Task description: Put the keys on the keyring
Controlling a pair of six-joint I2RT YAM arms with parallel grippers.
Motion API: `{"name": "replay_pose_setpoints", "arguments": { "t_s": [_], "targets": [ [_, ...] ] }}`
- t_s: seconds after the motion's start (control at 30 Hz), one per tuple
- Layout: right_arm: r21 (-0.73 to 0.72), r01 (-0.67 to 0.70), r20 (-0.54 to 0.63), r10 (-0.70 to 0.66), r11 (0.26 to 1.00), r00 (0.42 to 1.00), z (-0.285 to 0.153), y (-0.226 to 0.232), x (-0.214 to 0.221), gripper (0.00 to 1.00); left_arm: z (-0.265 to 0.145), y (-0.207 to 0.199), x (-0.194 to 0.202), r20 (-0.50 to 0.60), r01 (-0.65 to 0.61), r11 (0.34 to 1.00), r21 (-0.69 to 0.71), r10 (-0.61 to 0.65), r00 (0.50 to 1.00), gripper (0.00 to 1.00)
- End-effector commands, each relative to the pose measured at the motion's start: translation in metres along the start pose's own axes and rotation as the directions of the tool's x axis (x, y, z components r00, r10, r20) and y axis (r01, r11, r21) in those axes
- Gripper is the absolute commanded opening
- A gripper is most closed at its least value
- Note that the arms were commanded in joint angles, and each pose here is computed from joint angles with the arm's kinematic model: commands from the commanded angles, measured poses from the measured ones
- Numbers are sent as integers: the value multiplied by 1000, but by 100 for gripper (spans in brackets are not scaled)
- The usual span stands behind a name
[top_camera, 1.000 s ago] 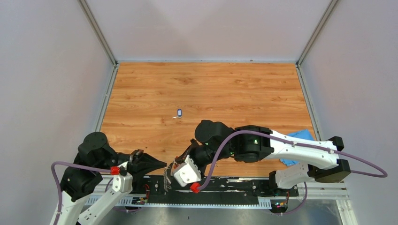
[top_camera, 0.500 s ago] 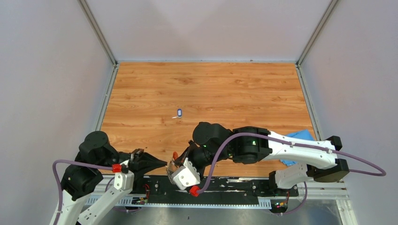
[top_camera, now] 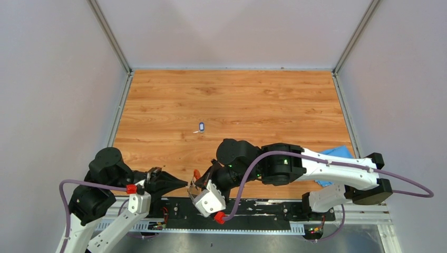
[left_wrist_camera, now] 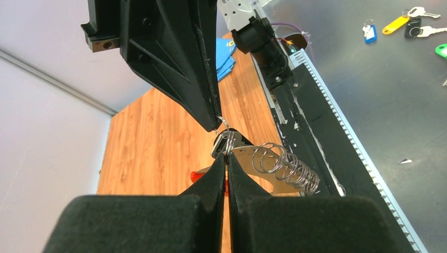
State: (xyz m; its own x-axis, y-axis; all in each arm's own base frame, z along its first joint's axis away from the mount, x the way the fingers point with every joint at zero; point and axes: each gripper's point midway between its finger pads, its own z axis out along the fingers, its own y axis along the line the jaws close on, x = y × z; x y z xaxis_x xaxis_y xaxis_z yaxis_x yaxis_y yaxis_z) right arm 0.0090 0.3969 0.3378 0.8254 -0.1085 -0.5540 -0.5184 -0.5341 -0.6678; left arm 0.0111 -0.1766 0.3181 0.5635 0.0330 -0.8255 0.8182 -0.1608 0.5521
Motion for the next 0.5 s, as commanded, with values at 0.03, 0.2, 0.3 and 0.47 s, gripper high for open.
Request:
{"name": "replay_pose_setpoints", "arguments": {
  "t_s": [0.03, 0.2, 0.3, 0.47],
  "targets": [
    [7, 31, 6, -31, 1000, 1000, -5, -4, -10, 0, 1, 2, 5, -12, 5, 1000, 0, -5, 1000, 0],
    [6, 38, 8, -38, 999, 999, -4, -5, -10, 0, 1, 3, 5, -14, 8, 1000, -1, -8, 1000, 0],
    [8, 40, 6, -40, 999, 999, -3, -6, -10, 0, 2, 3, 7, -19, 9, 1000, -4, -9, 1000, 0],
    [12, 43, -4, -43, 999, 999, 0, -8, -8, 0, 2, 3, 7, -18, 6, 1000, -2, -6, 1000, 0]
  ]
}}
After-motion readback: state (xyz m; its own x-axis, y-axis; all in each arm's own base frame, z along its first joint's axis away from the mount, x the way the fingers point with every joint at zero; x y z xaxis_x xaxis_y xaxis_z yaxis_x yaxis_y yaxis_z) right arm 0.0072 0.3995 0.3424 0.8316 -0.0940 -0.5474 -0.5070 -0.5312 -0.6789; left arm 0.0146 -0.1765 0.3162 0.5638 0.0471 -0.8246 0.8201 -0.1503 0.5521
